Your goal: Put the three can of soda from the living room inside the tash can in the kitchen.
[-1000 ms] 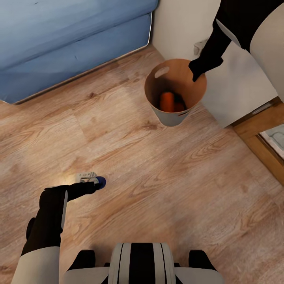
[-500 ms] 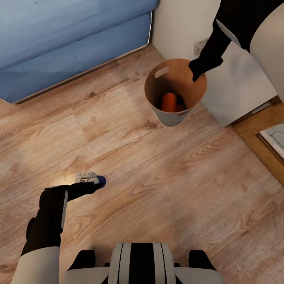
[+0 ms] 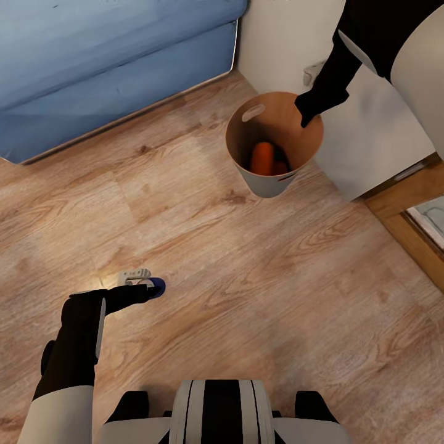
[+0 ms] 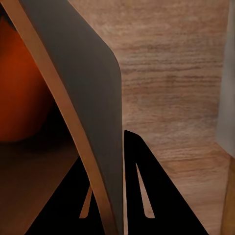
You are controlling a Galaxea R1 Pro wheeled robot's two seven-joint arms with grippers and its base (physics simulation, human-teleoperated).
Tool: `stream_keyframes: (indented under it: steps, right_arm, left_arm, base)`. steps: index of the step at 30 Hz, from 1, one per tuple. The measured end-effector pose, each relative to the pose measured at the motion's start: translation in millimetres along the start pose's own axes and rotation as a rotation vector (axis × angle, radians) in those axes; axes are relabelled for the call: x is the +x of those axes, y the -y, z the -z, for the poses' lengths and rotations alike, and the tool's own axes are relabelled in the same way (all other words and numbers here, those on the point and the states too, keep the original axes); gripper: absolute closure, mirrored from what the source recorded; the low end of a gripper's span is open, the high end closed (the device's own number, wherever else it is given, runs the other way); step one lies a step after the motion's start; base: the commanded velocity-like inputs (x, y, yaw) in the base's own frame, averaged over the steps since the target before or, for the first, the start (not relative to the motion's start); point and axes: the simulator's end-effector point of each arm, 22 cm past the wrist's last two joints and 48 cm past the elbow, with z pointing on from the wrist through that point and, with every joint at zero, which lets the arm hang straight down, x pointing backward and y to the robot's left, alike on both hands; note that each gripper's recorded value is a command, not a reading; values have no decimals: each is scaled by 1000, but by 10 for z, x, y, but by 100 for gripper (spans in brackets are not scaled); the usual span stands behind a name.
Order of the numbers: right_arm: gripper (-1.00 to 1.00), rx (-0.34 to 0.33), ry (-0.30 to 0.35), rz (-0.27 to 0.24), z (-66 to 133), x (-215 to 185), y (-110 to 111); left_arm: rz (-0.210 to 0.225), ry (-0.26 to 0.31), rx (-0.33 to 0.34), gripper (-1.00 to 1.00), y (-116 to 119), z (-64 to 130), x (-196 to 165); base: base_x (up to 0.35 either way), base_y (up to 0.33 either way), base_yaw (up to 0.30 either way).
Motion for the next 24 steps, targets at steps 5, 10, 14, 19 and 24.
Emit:
stream_keyframes:
  steps: [5, 10, 14, 19, 24]
  right_arm:
    - [100, 0, -1, -1, -4, 5, 2]
    - [100, 2, -3, 2, -17, 6, 2]
    - [100, -3, -2, -1, -30, 5, -6]
    - [100, 3, -5, 1, -37, 12, 10]
    - [100, -1, -4, 0, -38, 9, -2]
  left_arm:
    - [-1, 1, 0, -100, 2, 1, -3]
    - [0, -1, -1, -100, -1, -6, 1]
    - [1, -4, -1, -100, -4, -18, 12]
    - [1, -3, -1, -100, -6, -19, 11]
    - [1, -2, -1, -100, -8, -18, 6]
  base:
    - [2, 0, 0]
    - [0, 0, 0]
    - [0, 0, 0]
    - [0, 0, 0]
    - [0, 0, 0]
